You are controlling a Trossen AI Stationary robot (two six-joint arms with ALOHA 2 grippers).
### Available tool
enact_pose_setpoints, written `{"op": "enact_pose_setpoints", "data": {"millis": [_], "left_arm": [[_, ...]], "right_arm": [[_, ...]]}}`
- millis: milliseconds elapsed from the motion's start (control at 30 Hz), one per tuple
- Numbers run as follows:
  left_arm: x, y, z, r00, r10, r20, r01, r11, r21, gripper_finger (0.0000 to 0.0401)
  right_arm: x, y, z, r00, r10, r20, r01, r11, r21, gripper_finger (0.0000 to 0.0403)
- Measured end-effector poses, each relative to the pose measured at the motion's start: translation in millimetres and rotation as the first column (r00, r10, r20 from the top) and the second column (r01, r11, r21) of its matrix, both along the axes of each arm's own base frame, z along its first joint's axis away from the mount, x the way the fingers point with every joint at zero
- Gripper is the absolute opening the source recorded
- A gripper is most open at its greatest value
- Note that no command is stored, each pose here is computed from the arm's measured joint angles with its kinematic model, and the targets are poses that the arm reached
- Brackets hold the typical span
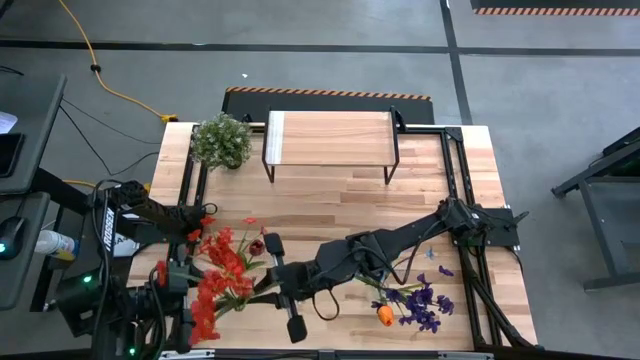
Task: Pick and place flowers into a vace then onto a shelf
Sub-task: Put the orange flowers into the left transparent vase
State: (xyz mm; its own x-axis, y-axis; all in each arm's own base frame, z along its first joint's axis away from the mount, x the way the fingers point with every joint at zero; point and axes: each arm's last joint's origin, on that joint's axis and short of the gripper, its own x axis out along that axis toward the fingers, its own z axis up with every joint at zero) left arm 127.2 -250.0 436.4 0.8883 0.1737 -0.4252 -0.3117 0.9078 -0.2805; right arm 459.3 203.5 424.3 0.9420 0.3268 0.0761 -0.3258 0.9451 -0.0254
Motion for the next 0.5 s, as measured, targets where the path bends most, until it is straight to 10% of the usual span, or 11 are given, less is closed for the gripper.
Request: {"op": "enact_pose_setpoints", "data": {"millis": [500], "left_arm": [[4.6, -9.5, -2.5, 0.999, 0.0, 0.042, -0.001, 1.0, 0.013, 0.025]], "right_arm": [[1.2, -3.3, -0.1, 0.999, 0.035, -0.006, -0.035, 0.999, 0.0, 0.0]]}}
